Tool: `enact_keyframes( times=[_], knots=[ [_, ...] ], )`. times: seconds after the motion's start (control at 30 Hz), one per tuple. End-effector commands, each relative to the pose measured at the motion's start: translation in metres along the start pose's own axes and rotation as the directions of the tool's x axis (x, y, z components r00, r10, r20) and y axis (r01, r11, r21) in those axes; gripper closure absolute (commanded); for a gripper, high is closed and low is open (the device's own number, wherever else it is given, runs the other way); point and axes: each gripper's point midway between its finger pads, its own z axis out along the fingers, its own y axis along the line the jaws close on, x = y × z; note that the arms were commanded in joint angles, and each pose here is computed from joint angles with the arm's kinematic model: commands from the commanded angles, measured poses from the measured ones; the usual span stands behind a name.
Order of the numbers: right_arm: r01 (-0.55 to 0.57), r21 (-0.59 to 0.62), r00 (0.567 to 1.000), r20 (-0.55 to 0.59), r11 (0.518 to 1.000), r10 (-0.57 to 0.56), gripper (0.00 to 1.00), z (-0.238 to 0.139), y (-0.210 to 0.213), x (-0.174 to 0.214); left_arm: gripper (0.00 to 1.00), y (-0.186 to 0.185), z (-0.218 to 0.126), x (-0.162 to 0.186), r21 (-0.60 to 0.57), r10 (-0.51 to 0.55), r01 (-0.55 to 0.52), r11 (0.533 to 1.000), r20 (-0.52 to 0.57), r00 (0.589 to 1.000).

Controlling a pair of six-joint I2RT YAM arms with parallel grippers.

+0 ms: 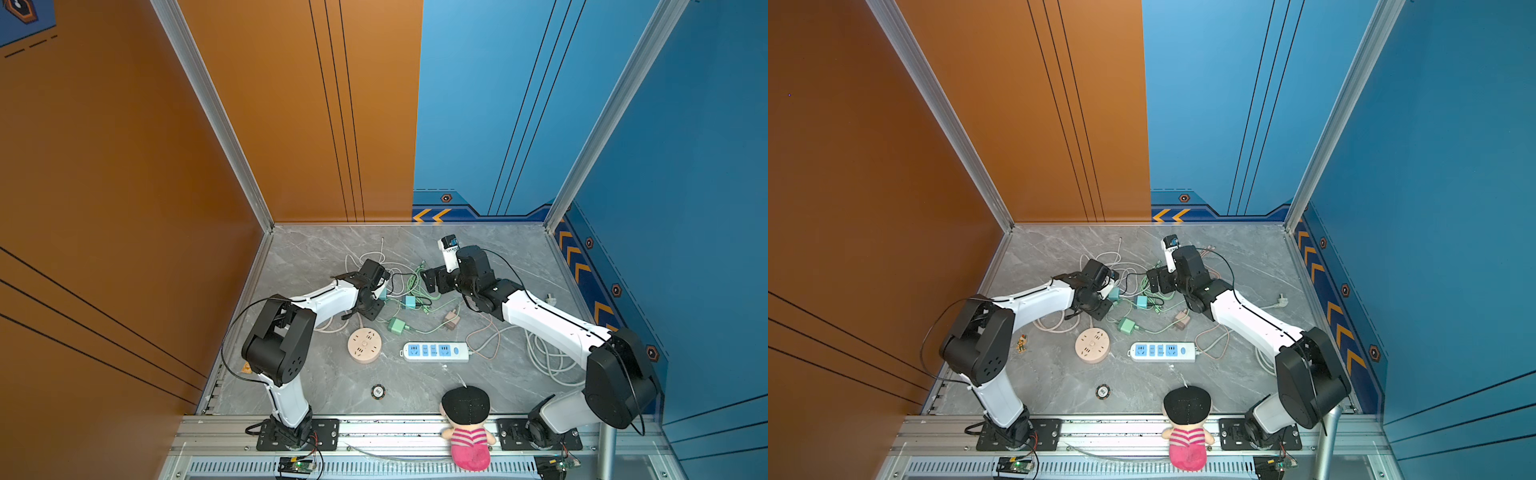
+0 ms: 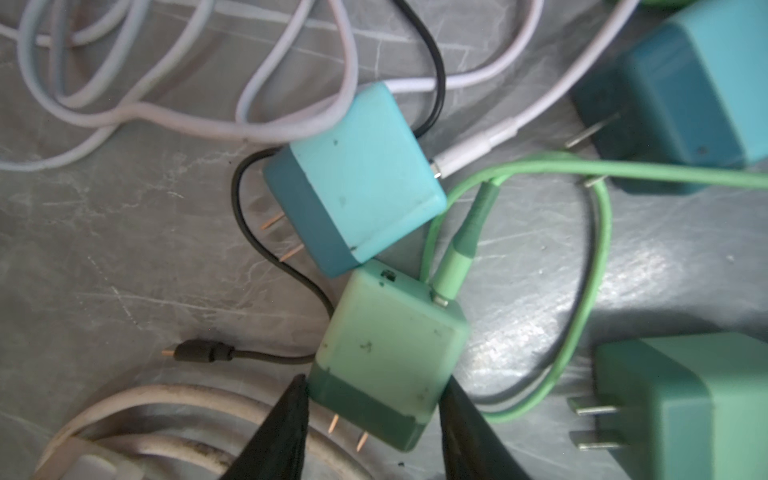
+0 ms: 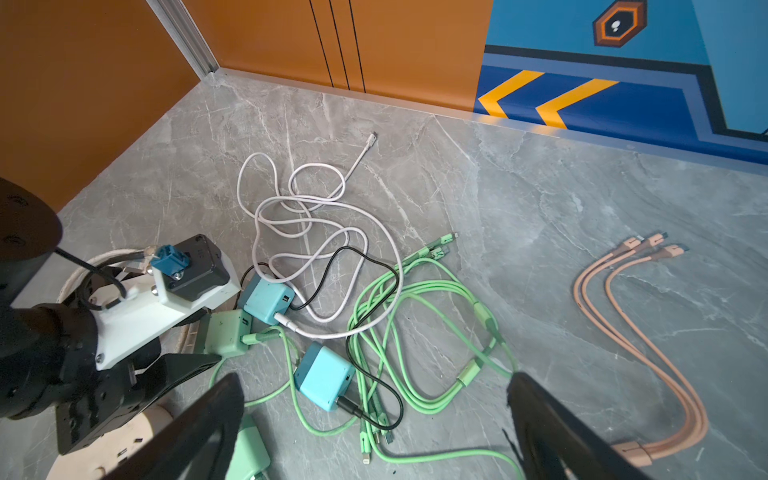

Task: Insert the plug
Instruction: 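Lower the left gripper onto the mint-green charger brick while the right gripper hovers nearby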

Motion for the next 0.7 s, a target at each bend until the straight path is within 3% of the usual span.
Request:
enact_keyframes(
  times=[0.0,0.23,0.67],
  knots=[
    [-0.008,-0.013,1.0,0.001,1.0,0.008,0.0,-0.002,0.006,-0.008,0.49,-0.013,-0.003,-0.004,0.057,0.025,-0.025,0.998,-0.004,1.0],
    [-0.013,-0.02,1.0,-0.007,1.0,0.013,0.0,0.001,0.008,-0.005,0.39,-0.008,-0.003,-0.004,0.029,0.027,-0.026,0.999,-0.005,1.0],
    [0.0,-0.044,0.999,-0.043,0.999,-0.002,0.0,0.008,0.022,0.0,0.35,0.002,0.005,-0.012,0.014,0.035,-0.035,0.999,-0.012,0.999]
  ],
)
